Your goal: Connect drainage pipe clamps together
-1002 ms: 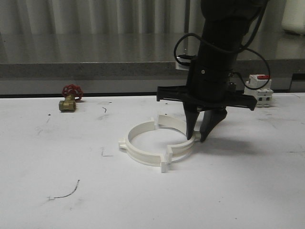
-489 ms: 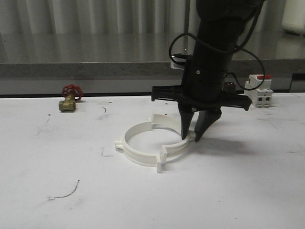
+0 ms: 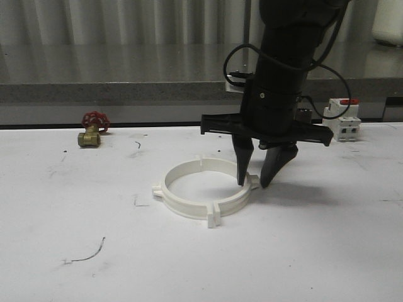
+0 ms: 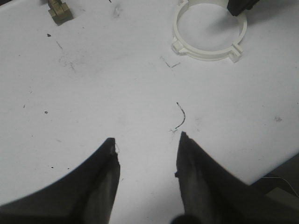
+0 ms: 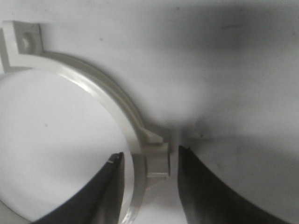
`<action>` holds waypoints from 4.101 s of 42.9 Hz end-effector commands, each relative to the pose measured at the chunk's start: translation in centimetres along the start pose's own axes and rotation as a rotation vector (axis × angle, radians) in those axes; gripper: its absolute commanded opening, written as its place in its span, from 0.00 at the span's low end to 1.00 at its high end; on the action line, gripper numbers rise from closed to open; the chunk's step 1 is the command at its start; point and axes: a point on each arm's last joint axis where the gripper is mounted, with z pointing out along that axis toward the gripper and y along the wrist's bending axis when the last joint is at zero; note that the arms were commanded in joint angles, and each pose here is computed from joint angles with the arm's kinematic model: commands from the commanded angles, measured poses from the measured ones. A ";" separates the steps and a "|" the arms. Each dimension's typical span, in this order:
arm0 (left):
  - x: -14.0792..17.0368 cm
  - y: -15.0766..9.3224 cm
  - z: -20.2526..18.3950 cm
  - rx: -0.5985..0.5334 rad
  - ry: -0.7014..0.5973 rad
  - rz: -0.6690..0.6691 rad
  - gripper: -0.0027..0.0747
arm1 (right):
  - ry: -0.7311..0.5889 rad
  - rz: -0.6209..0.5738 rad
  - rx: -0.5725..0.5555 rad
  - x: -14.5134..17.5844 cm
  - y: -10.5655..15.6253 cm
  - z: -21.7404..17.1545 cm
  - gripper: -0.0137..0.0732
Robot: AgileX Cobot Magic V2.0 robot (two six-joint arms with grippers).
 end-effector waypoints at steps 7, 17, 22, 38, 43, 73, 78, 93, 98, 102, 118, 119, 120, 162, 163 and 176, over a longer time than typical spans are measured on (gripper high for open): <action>-1.1 0.0 -0.7 0.002 -0.091 -0.007 0.41 | -0.096 -0.020 -0.045 -0.9 0.6 -3.0 0.56; -1.1 0.0 -0.7 0.002 -0.091 -0.007 0.41 | -0.137 -0.023 -0.065 -1.0 0.7 -4.9 0.56; -1.1 0.0 -0.7 0.002 -0.091 -0.007 0.41 | -0.194 -0.040 -0.076 -1.0 0.7 -7.6 0.56; -1.1 0.0 -0.7 0.002 -0.091 -0.007 0.41 | -0.379 -0.291 0.024 2.9 -2.1 -19.4 0.56; -1.1 0.0 -0.7 0.002 -0.091 -0.007 0.41 | -0.438 -0.317 0.007 5.6 -3.5 -22.3 0.56; -1.1 0.0 -0.7 0.002 -0.092 -0.007 0.41 | -0.585 -0.319 -0.050 20.2 -11.5 -24.3 0.55; -1.1 0.0 -0.7 0.002 -0.093 -0.007 0.41 | -0.600 -0.318 -0.055 21.1 -12.1 -24.2 0.55; -1.2 0.0 -0.7 0.003 -0.106 -0.007 0.18 | -0.588 -0.318 -0.050 21.4 -12.3 -23.8 0.38; -1.3 0.0 -0.7 0.003 -0.113 -0.007 0.01 | -0.589 -0.318 -0.051 21.4 -12.3 -23.9 0.19; -1.3 0.0 -0.7 0.003 -0.113 -0.007 0.01 | -0.590 -0.318 -0.051 21.4 -12.3 -23.9 0.07; -1.3 0.0 -0.7 0.003 -0.113 -0.007 0.01 | -0.588 -0.318 -0.050 21.4 -12.3 -23.8 0.08; -1.3 0.0 -0.7 0.003 -0.113 -0.007 0.01 | -0.588 -0.318 -0.050 21.4 -12.3 -23.8 0.08; -1.3 0.0 -0.7 0.003 -0.113 -0.007 0.01 | -0.588 -0.318 -0.050 21.4 -12.3 -23.8 0.08; 11.0 2.4 -0.7 -0.393 -0.728 -0.207 0.01 | -0.587 -0.318 -0.050 21.4 -12.3 -23.8 0.08; 11.7 2.3 -0.2 -0.397 -0.733 -0.210 0.01 | -0.587 -0.318 -0.050 21.4 -12.3 -23.8 0.08; 16.3 1.4 3.0 -0.378 -0.819 -0.266 0.01 | -0.587 -0.318 -0.050 21.4 -12.3 -23.8 0.08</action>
